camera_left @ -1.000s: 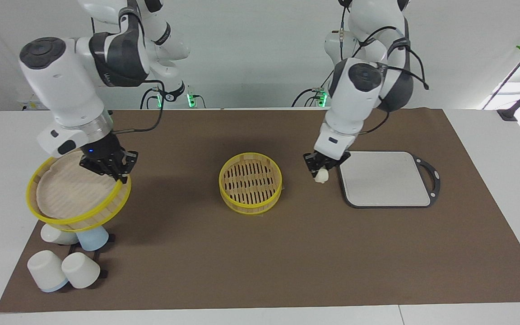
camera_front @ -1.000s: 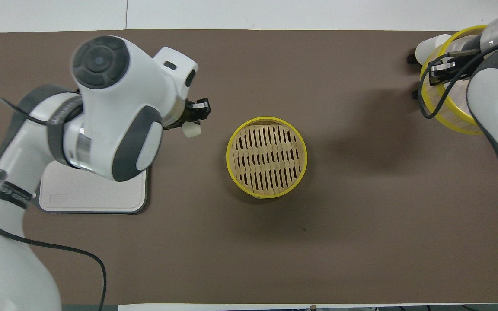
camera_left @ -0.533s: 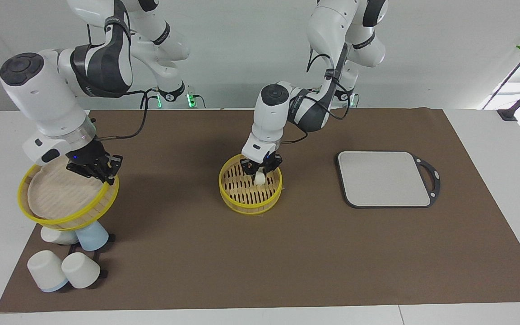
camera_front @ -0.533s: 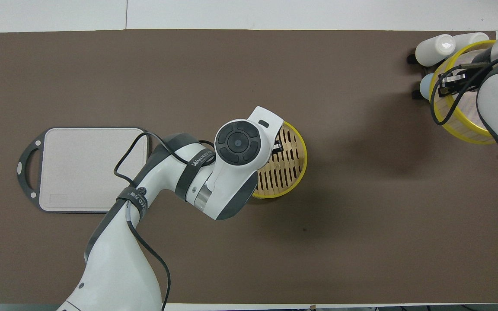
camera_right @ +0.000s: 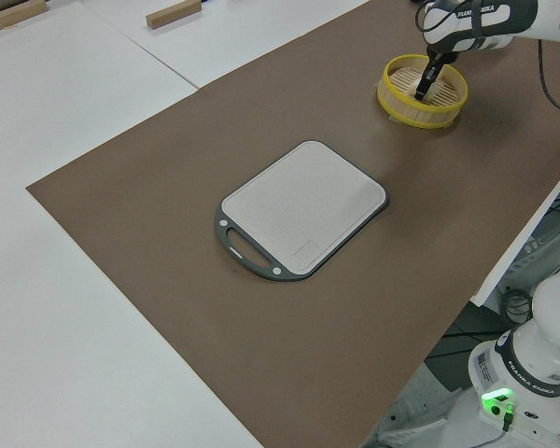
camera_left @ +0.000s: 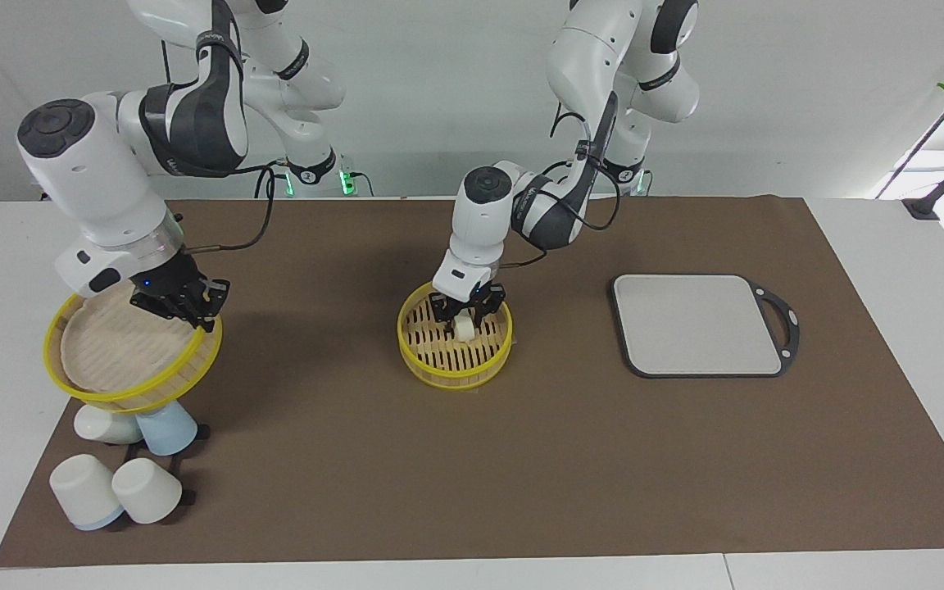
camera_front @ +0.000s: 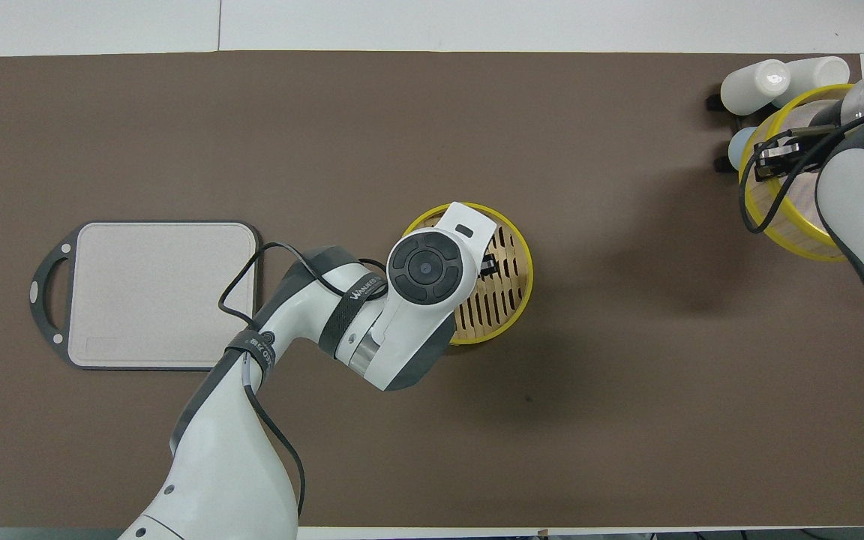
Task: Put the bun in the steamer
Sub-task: 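Lower the bun into the steamer with the left gripper and release it, then withdraw the left gripper while the right gripper lifts the lid, then lower the lid onto the steamer with the right gripper and release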
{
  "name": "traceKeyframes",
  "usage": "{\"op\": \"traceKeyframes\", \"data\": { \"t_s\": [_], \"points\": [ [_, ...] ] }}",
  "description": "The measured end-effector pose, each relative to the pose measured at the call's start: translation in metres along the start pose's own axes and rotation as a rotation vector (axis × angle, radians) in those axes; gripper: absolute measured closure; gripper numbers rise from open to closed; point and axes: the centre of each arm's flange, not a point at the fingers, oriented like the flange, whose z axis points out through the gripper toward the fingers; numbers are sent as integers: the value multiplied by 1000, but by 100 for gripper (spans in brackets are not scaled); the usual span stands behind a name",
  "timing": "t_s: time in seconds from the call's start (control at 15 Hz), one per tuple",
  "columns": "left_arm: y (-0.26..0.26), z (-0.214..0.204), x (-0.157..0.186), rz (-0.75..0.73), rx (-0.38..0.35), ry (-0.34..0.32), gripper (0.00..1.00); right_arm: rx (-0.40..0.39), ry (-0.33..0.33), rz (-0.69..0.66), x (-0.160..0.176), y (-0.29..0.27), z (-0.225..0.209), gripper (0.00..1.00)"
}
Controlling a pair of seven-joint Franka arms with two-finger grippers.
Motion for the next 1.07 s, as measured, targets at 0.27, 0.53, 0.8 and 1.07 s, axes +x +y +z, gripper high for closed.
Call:
{"op": "traceKeyframes", "data": {
  "t_s": [0.27, 0.53, 0.8, 1.07],
  "points": [
    [-38, -52, 40, -53, 30, -8, 0, 3, 26, 5, 2, -10, -2, 90],
    [-153, -164, 107, -87, 68, -43, 0, 26, 45, 107, 0, -115, -8, 90],
    [-295, -253, 143, -10, 75, -65, 0, 58, 66, 196, -26, -255, -21, 90],
    [-402, -294, 150, 75, 72, -108, 0, 35, 77, 253, -57, -369, 3, 90]
  ]
}}
